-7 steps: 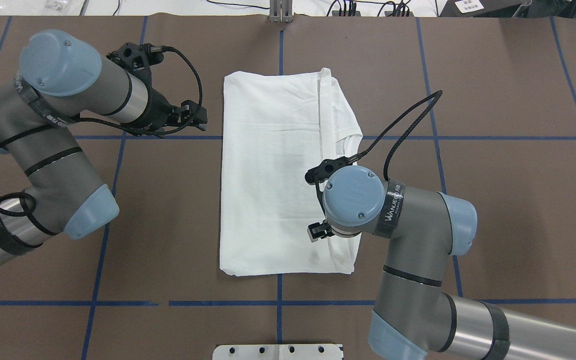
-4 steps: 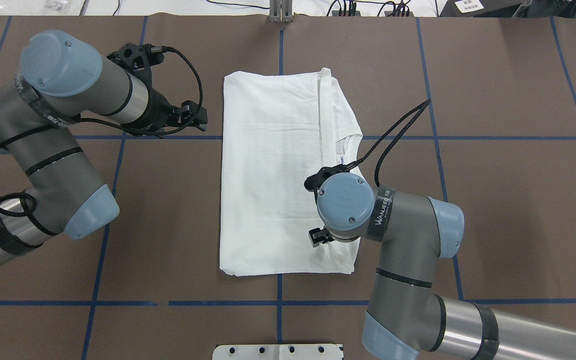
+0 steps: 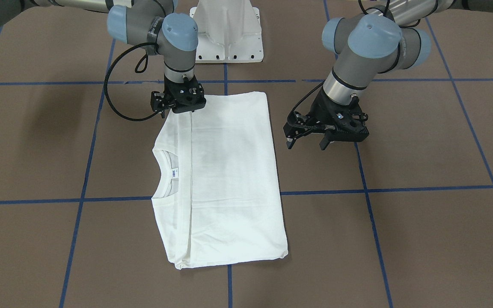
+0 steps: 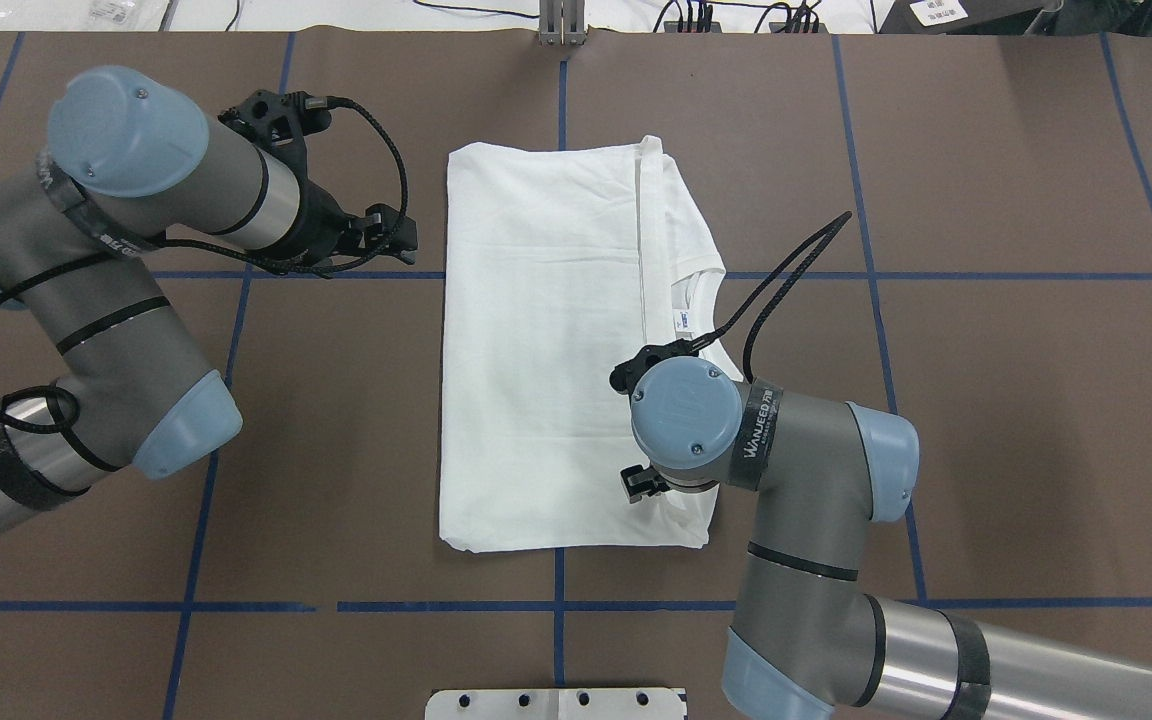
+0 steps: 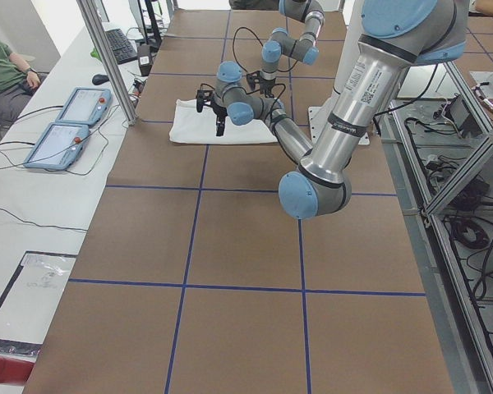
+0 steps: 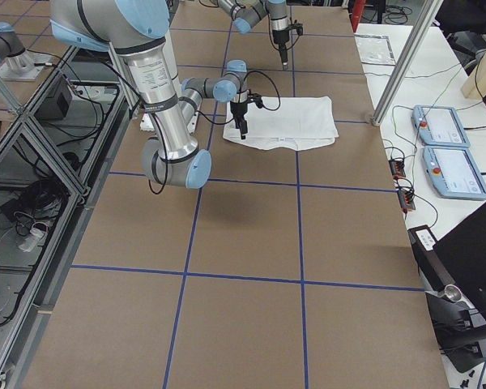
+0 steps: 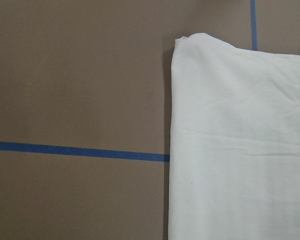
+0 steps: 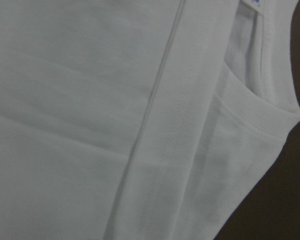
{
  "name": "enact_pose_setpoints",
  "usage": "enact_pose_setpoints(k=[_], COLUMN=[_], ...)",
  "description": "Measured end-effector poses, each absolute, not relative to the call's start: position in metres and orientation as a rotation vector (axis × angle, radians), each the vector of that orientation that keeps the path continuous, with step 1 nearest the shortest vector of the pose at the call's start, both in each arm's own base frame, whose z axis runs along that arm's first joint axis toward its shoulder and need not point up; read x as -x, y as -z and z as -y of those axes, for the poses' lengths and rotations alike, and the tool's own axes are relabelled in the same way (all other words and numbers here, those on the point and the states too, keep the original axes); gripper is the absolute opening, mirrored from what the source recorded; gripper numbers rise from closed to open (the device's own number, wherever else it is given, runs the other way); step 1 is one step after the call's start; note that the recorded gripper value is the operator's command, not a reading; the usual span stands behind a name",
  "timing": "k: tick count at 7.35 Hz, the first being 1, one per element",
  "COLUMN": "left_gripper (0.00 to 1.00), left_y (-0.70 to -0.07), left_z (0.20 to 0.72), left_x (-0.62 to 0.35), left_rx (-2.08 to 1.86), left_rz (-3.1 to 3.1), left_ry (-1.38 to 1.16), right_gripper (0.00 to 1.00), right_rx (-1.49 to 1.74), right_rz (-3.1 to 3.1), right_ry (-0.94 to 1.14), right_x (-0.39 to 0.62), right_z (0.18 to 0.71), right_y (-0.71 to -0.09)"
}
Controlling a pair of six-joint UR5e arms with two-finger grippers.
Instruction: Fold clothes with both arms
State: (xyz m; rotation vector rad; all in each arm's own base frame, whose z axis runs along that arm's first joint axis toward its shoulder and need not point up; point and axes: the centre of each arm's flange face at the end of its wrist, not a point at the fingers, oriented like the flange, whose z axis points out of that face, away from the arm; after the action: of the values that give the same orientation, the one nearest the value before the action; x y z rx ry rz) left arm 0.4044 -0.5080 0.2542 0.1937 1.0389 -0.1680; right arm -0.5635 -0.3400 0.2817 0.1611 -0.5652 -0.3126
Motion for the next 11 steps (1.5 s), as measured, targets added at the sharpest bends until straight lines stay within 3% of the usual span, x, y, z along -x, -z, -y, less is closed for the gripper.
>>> enact_pose_setpoints(k=[11], left_gripper=[1.00], left_y=[-0.249], left_z=[0.509], left_x=[-0.407], left_rx=[-0.195], left_rz=[-1.049], left_ry=[0.170], right_gripper=[1.00], right_rx=[-0.155], right_rz=[0.545], right_ry=[0.311], right_x=[0.551], right_z=[0.349], right_y=[-0.299])
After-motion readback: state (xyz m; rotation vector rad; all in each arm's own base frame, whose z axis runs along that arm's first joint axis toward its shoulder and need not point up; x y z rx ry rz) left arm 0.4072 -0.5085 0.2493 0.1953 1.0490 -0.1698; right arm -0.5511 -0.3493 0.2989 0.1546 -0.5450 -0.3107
